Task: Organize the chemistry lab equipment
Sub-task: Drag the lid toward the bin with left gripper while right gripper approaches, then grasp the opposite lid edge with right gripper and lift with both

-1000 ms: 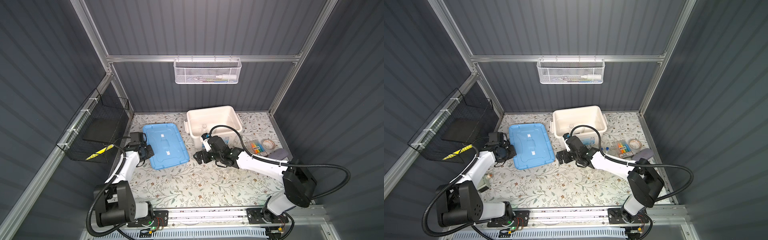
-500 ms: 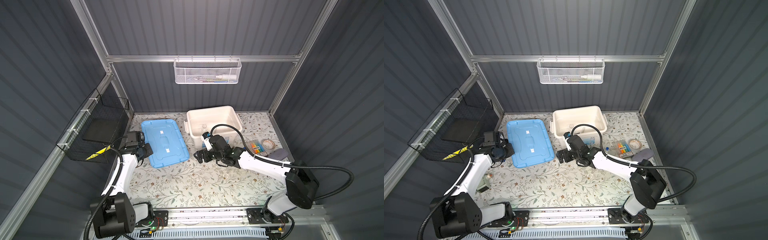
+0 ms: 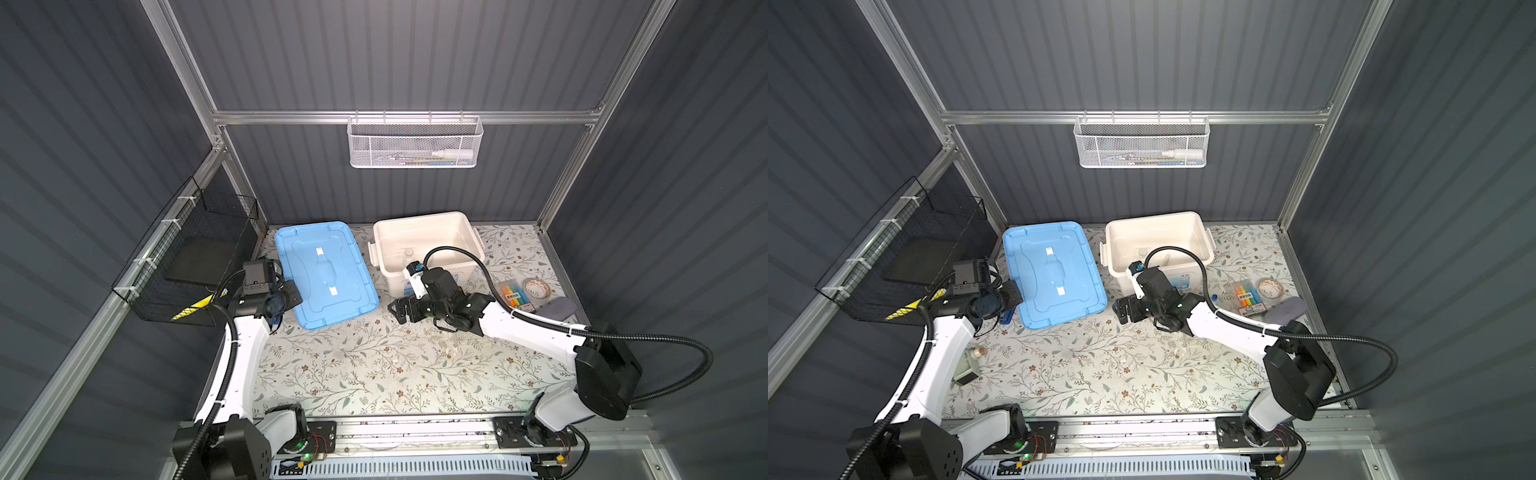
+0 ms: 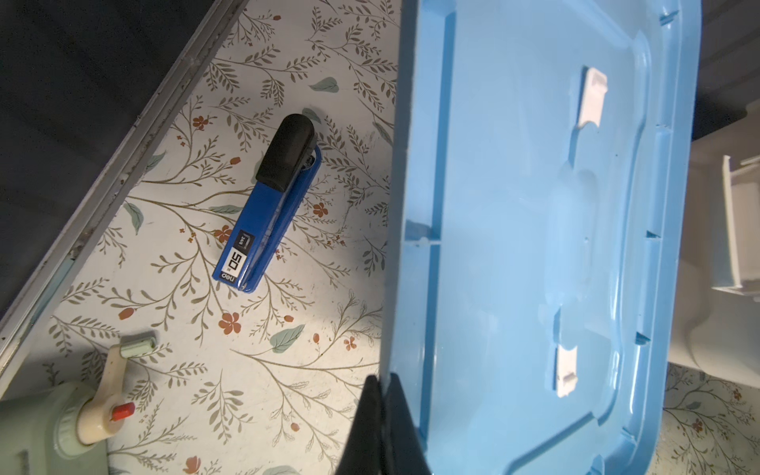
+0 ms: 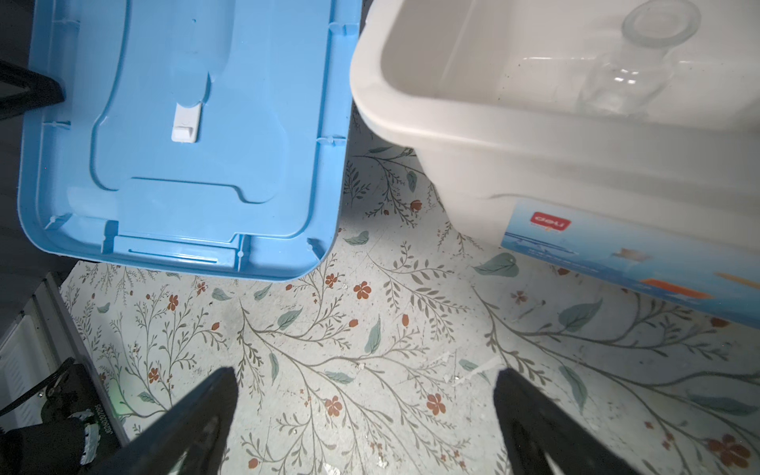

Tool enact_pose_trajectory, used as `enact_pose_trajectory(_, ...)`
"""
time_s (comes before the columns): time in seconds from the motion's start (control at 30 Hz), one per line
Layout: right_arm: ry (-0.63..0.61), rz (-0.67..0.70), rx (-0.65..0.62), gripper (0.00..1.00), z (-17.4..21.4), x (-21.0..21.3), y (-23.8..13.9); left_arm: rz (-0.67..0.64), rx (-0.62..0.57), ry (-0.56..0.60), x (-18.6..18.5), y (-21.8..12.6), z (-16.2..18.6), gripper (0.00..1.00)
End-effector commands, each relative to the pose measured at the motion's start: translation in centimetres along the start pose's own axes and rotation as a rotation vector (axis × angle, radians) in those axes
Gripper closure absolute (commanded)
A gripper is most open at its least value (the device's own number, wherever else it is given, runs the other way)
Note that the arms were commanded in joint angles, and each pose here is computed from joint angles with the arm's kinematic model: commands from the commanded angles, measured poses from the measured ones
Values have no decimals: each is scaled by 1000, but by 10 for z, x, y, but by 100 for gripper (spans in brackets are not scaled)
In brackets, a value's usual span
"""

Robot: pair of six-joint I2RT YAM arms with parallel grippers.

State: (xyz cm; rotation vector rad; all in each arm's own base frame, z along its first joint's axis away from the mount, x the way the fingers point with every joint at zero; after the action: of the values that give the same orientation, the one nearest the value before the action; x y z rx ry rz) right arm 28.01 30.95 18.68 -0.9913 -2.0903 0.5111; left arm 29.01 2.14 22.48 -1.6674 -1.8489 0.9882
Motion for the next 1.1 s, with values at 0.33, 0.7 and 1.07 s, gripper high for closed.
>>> enact_pose_trajectory(0.33,8,-109,-55,1,-25,10,-13,68,-163,-19,-13,-47,-40,100)
enact_pose_trajectory(0.7,51,-260,-120,1,-73,-2,-32,183,-209,-27,-32,-50,-59,100)
enact_pose_trajectory(1.07,112,-289,-170,1,-106,-26,-34,241,-196,49,-78,-35,-66,100)
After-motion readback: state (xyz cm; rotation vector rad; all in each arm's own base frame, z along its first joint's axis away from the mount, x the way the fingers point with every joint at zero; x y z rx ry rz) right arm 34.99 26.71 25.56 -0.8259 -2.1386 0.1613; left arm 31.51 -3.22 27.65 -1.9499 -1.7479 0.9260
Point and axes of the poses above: each gripper's point midway between its finger pads, its own y axis out along the fingers, its own x axis along the line the jaws close on, z = x × y, the point moved 4 cm from there along -y, back along the fingers, and after that the axes turned 11 degrees about y, right-handed, at the moved point
